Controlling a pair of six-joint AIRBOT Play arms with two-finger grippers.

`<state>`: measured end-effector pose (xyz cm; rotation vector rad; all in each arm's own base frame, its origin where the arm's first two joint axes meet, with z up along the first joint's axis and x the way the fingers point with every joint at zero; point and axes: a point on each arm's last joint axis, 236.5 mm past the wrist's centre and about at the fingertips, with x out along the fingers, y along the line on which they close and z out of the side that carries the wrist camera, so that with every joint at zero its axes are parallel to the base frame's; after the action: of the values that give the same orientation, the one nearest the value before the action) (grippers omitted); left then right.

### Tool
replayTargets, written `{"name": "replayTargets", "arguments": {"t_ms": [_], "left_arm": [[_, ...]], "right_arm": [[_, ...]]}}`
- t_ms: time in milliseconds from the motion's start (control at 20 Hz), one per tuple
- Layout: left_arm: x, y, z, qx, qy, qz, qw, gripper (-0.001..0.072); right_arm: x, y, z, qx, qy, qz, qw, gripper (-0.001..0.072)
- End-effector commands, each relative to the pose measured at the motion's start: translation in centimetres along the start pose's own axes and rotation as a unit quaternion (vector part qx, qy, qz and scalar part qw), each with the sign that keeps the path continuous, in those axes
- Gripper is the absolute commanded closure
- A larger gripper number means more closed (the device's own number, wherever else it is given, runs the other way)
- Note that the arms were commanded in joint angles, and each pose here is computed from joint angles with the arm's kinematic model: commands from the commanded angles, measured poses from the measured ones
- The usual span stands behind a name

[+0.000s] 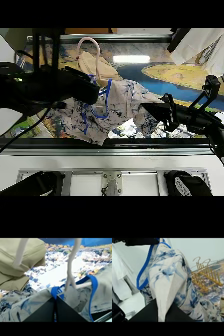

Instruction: Fold the clothes and pants, and hang the long-sleeved shirts on hangers.

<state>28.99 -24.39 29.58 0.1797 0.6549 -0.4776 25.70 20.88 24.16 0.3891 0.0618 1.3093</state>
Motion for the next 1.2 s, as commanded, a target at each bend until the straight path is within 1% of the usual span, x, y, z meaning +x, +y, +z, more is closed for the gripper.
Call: {"name": "replayTargets", "arguments": {"t_ms": [0,300,350,400,450,850,950,1000,1050,1100,1150], "left_arm": [[0.5,-2.2,0.2,0.018,0.009,-0.008,1.000,0.0692],[-0.3,-1.9,-0.7,0.018,0.022,-0.008,1.000,0.0685],[-0.6,-1.8,-0.6,0.017,0.018,-0.009,1.000,0.0488],[-1.0,-1.7,-0.4,0.015,0.014,-0.010,1.000,0.0266],[-1.5,-1.5,-0.2,0.013,0.007,-0.011,1.000,0.0260],[-6.4,0.0,1.0,-0.029,-0.047,-0.028,0.998,0.0260],[-7.2,0.3,1.1,-0.035,-0.056,-0.030,0.997,0.0262],[-7.6,0.5,1.2,-0.041,-0.060,-0.032,0.997,0.0347],[-7.9,0.6,1.2,-0.041,-0.063,-0.033,0.997,0.0536],[-8.1,0.7,1.3,-0.042,-0.066,-0.033,0.996,0.0638],[-8.2,0.8,1.3,-0.042,-0.068,-0.033,0.996,0.0692]], "right_arm": [[0.4,0.5,0.1,0.002,-0.004,0.010,1.000,0.0702],[0.5,0.5,0.3,0.003,-0.008,0.010,1.000,0.0701],[0.5,0.5,0.3,0.003,-0.008,0.010,1.000,0.0702],[0.5,0.5,0.3,0.003,-0.008,0.010,1.000,0.0701],[0.5,0.5,0.3,0.003,-0.008,0.010,1.000,0.0702],[0.5,0.5,0.3,0.003,-0.009,0.011,1.000,0.0702],[0.4,0.6,1.0,0.005,-0.023,0.012,1.000,0.0702],[0.4,0.6,1.7,0.007,-0.037,0.013,0.999,0.0702],[0.4,0.5,2.2,0.009,-0.048,0.010,0.999,0.0702],[0.3,0.2,2.5,0.010,-0.055,0.003,0.998,0.0702],[0.3,-0.2,2.7,0.011,-0.059,-0.005,0.998,0.0702]]}}
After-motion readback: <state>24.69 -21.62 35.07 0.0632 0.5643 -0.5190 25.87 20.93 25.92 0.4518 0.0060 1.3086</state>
